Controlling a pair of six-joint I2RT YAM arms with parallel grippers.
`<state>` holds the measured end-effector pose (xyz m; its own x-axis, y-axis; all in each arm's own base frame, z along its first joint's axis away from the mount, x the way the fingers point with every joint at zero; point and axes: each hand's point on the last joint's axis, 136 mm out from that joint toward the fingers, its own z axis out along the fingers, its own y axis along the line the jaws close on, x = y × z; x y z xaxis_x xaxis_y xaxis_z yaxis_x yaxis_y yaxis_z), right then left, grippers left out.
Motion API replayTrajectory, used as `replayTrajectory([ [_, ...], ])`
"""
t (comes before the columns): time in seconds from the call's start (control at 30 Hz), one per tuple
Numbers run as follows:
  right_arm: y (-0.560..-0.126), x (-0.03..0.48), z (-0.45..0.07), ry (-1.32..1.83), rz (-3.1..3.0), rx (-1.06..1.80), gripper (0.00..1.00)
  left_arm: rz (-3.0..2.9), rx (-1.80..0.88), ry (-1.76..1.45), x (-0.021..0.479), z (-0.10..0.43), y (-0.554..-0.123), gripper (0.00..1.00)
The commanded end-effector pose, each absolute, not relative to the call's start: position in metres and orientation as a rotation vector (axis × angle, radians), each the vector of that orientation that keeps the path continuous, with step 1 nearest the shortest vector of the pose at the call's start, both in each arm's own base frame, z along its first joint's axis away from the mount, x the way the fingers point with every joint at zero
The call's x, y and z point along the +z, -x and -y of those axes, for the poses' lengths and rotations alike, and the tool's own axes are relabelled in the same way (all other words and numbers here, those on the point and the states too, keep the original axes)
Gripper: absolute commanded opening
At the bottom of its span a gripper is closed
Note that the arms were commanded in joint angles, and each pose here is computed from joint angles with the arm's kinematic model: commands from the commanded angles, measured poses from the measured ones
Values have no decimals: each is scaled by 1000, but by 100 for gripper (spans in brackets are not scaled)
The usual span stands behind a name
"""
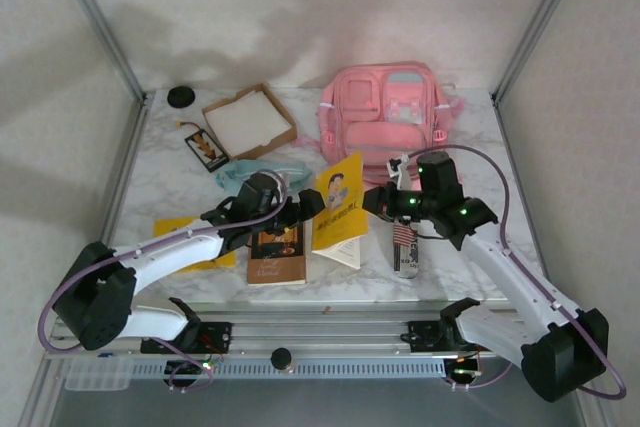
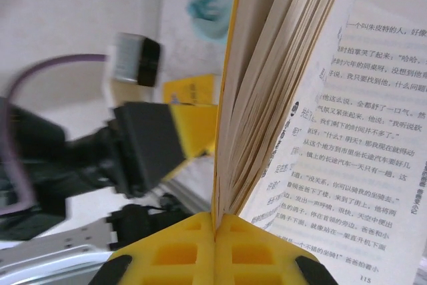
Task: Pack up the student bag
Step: Pick up the book from the bottom-center of the table, then pass the book.
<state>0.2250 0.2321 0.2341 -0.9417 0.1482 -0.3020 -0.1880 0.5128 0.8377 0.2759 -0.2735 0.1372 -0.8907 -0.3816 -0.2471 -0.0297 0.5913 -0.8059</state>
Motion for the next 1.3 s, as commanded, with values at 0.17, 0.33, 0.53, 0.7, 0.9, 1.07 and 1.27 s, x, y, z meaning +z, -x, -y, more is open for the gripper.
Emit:
replayTrajectory([
  [0.17, -220, 290, -250, 151, -2230, 1653, 0, -2089, -1772, 253, 230, 304, -261, 96],
  [0.33, -225, 282, -241, 120, -2248, 1611, 0, -1975, -1893, 230, 260, 305, -255, 85],
  [0.53, -234, 262, -222, 49, -2295, 1548, 0, -1936, -1928, 207, 279, 306, -250, 68],
  [0.7, -237, 243, -216, 48, -2352, 1499, 0, -1944, -1918, 189, 281, 310, -247, 45],
  [0.9, -239, 239, -213, 49, -2359, 1475, 7, -1964, -1895, 203, 278, 313, -252, 24],
  [1.07, -239, 238, -204, 34, -2350, 1468, 46, -1931, -1936, 198, 291, 319, -257, 2],
  [1.27, -236, 236, -196, -6, -2329, 1580, 92, -1871, -2019, 179, 307, 326, -257, 0],
])
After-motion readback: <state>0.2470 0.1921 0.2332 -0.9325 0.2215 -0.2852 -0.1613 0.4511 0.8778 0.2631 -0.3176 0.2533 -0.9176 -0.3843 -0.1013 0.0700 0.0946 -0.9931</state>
